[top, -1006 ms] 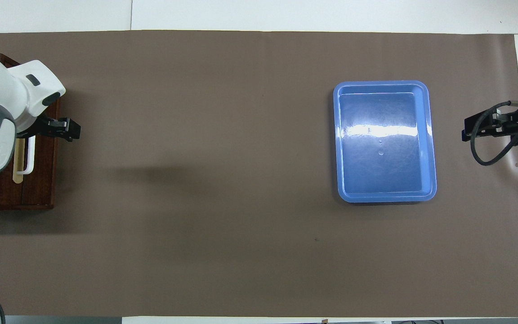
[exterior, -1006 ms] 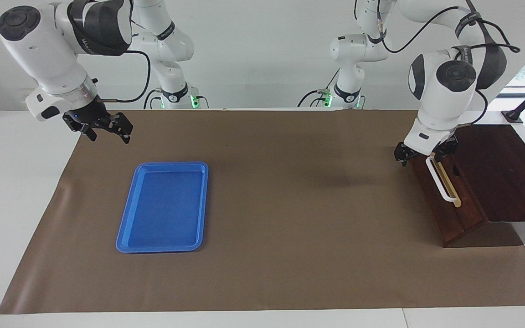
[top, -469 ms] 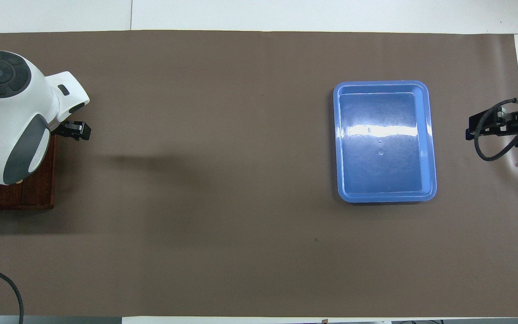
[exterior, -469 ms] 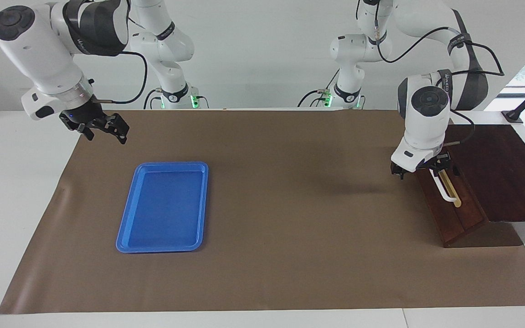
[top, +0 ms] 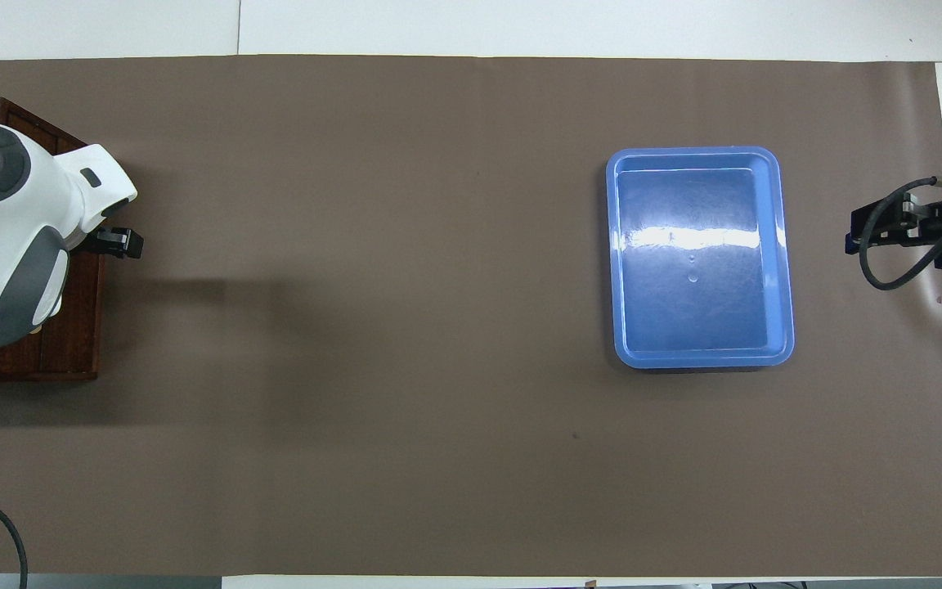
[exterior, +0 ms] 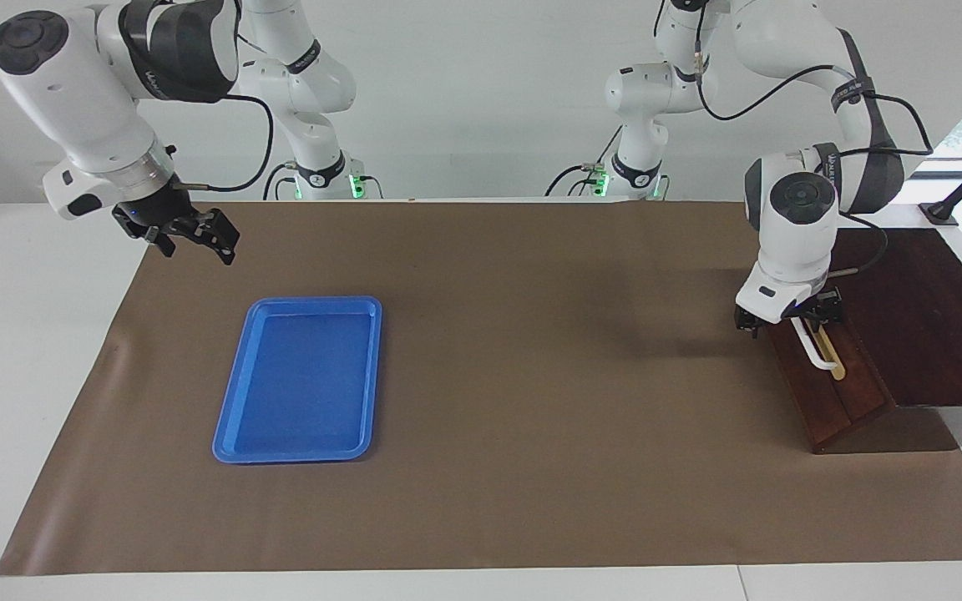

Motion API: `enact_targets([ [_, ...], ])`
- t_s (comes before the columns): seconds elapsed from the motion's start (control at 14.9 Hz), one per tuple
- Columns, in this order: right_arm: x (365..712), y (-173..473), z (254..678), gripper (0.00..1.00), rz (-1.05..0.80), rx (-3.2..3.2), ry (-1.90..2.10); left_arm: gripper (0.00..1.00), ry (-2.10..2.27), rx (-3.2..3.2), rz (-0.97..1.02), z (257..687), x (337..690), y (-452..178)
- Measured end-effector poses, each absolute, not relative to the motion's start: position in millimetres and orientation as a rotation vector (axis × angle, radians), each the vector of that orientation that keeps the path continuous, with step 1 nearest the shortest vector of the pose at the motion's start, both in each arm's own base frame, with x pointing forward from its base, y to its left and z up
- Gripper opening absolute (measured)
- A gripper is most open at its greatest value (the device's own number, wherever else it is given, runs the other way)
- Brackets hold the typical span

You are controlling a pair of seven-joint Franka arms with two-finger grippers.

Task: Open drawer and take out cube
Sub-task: 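Pull the drawer open toward the robot with the left gripper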

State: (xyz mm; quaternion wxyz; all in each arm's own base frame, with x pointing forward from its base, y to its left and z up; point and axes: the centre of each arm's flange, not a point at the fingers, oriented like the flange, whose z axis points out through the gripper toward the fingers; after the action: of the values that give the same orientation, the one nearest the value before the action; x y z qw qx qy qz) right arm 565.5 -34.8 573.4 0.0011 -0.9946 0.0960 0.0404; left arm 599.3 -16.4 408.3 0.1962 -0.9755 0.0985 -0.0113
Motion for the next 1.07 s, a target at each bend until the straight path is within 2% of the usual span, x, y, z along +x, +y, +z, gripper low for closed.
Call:
enact_targets([
  [1.07, 564, -36, 567, 1.0, 0.151, -3.121, 0.308, 1.0, 0.301, -2.745, -0.078, 390, 603, -25],
])
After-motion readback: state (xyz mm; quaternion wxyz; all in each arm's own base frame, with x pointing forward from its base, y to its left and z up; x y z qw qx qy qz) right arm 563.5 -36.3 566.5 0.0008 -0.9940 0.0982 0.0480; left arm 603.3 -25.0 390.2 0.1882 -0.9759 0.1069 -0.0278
